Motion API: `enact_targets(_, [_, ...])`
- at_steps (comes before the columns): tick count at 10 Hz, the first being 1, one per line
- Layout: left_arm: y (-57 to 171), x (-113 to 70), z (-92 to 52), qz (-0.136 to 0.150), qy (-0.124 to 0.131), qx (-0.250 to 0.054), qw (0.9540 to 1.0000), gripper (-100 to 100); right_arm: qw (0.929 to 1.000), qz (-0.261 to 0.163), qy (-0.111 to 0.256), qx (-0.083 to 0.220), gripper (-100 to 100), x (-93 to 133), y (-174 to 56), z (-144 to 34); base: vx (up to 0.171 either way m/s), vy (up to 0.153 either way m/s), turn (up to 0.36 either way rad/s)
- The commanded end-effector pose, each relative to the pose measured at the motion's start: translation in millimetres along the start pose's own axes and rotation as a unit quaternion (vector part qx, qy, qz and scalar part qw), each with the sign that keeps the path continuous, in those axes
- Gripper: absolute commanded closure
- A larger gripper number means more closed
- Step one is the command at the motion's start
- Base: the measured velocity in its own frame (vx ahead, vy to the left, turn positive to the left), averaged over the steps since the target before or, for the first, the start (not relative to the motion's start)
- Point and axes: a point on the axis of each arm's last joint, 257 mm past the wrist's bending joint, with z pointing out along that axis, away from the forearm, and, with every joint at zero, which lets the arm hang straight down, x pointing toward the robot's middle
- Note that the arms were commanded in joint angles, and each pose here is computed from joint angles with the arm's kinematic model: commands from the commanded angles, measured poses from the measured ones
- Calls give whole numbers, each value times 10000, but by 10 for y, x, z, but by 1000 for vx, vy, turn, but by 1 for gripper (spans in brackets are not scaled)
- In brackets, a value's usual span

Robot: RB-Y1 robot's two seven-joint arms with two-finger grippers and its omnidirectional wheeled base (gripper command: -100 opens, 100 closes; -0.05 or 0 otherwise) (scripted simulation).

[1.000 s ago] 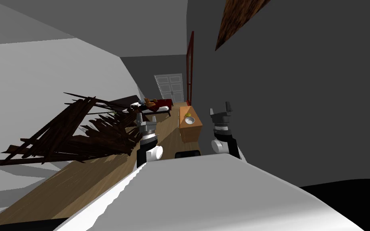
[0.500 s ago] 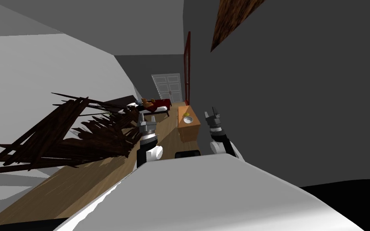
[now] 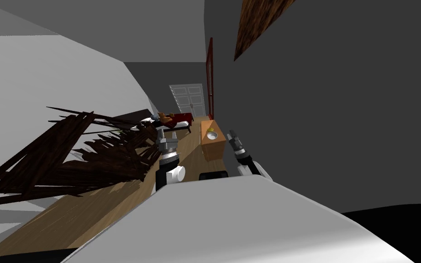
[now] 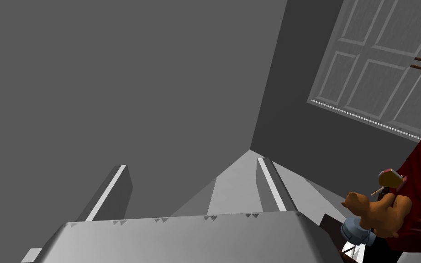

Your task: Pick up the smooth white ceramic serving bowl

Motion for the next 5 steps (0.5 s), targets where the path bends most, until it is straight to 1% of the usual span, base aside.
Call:
enact_targets(1, [0, 0, 0, 0, 0, 0, 10000, 0, 9991, -230, 289, 201, -100, 202, -203, -71, -31, 15, -50])
enact_targets(2, [0, 0, 0, 0, 0, 0, 10000, 0, 9969, -444, 550, 341, -100, 343, -348, -146, -52, 19, -81])
enact_targets(3, [0, 0, 0, 0, 0, 0, 10000, 0, 9968, -444, 554, 371, -100, 345, -376, -157, -45, 9, -22])
enact_targets(4, [0, 0, 0, 0, 0, 0, 10000, 0, 9929, -676, 832, 506, -100, 478, -526, -249, -39, 14, -26])
enact_targets(5, [0, 0, 0, 0, 0, 0, 10000, 0, 9927, -676, 837, 540, -100, 480, -557, -262, -31, 12, -21])
